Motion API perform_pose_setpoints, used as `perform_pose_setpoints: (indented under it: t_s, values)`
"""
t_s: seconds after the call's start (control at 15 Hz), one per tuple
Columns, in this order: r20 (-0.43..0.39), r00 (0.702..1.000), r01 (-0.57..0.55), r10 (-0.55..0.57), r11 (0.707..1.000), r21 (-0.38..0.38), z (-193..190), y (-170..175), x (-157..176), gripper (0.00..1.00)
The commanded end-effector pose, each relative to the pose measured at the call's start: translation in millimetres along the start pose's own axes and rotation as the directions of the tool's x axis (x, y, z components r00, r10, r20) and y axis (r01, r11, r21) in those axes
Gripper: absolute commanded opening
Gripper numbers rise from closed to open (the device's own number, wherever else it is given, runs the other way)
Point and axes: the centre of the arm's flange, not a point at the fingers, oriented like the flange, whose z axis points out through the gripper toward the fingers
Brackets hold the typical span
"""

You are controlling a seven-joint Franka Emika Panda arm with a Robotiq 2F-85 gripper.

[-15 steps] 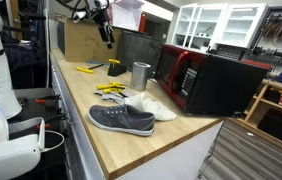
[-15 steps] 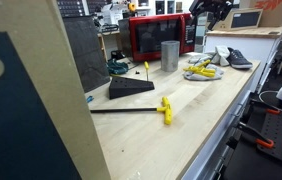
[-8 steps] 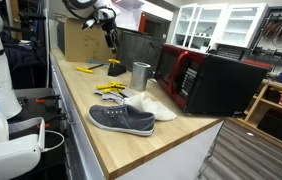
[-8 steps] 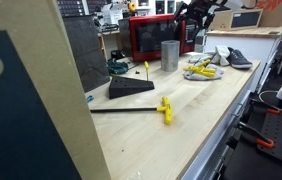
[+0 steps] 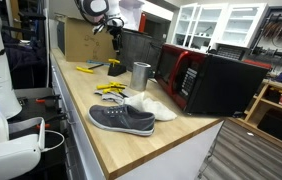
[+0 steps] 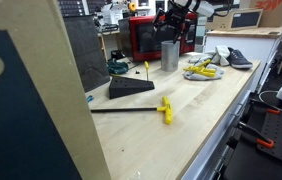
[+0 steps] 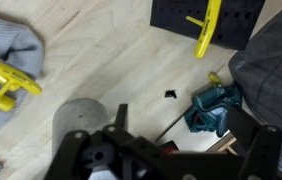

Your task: Remove the wrenches from the stand and put them on the grey towel.

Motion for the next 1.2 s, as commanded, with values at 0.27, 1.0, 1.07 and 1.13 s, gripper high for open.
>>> perform_pose_setpoints:
  t_s: [0.27,1.0,1.07,1.13]
  values:
    - [0.072,0.997,0.020,-0.024,0.999,0.049,53,-58,-1,1.00]
    - [0.144,0.989,-0.044,0.043,0.999,-0.002,98,-70,-15,1.00]
    - [0.150,0.988,-0.047,0.048,0.999,-0.009,102,-69,-18,1.00]
    - [0.156,0.986,-0.054,0.055,0.998,-0.013,105,-71,-21,1.00]
